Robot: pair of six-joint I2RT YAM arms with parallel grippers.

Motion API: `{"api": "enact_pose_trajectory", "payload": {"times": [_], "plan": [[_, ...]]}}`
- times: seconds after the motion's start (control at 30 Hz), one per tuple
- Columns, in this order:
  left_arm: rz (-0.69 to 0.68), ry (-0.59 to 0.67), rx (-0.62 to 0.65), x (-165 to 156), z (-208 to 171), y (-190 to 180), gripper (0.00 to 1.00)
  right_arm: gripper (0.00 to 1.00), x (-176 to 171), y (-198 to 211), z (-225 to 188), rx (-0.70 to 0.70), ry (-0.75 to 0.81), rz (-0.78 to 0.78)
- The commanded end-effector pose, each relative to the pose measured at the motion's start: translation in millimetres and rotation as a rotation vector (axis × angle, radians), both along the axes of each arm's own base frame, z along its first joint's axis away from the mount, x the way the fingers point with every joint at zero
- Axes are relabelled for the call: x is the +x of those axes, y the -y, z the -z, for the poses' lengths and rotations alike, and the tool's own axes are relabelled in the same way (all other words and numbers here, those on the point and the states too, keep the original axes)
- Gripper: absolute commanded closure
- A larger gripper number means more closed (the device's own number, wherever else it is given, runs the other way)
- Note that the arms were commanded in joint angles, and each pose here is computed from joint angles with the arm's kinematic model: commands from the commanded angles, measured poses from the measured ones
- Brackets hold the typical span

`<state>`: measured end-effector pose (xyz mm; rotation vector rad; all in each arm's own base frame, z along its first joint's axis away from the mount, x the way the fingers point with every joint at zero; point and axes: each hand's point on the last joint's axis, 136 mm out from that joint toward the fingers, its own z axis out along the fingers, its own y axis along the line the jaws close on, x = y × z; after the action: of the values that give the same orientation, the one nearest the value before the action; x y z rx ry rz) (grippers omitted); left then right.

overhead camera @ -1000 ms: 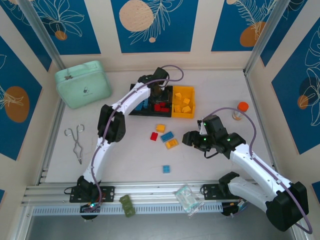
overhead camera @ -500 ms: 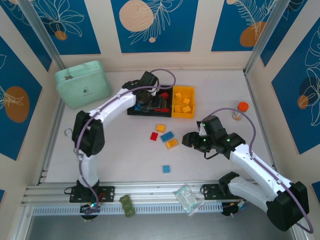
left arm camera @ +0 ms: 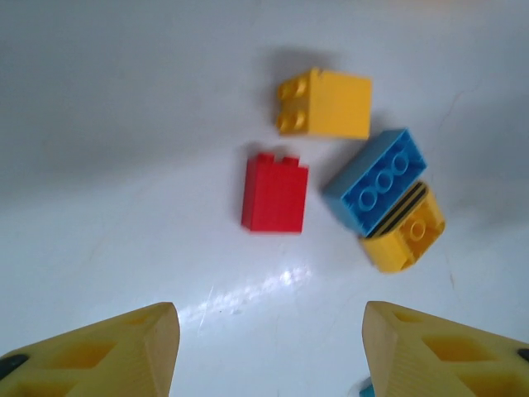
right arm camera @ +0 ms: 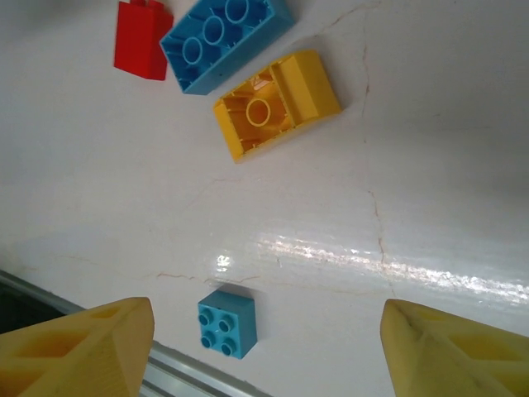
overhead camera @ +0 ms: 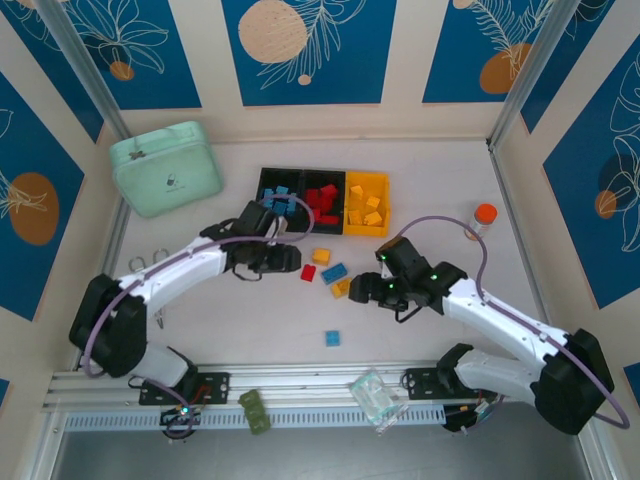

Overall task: Sort the legos into containers by color
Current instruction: Pick up the lego from the bottom-center of the table.

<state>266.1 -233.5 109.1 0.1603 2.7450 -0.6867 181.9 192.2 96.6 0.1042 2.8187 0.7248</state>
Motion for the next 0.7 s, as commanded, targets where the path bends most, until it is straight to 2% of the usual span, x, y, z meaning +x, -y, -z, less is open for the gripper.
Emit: {"api": "enact_pose_trajectory", "payload": {"times": [0.0, 0.27, 0.67], "plan": [[-0.042, 0.013, -0.084, -13.6, -5.9, -1.0, 0.4, 0.25, 11.0, -8.0, 1.2, -0.027, 0.008, 0.023], [-0.103, -0.041, -0.102, -48.3, 19.7, -20.4, 0.39, 0.24, 28.9, -28.3, 24.4, -0.073, -0.05, 0.033], [-0.121, -0.054, -0.091, -53.3, 28.7, -24.1, 0.39, 0.21, 57.0, -34.4, 48.7, -0.213, -0.123, 0.126]]}}
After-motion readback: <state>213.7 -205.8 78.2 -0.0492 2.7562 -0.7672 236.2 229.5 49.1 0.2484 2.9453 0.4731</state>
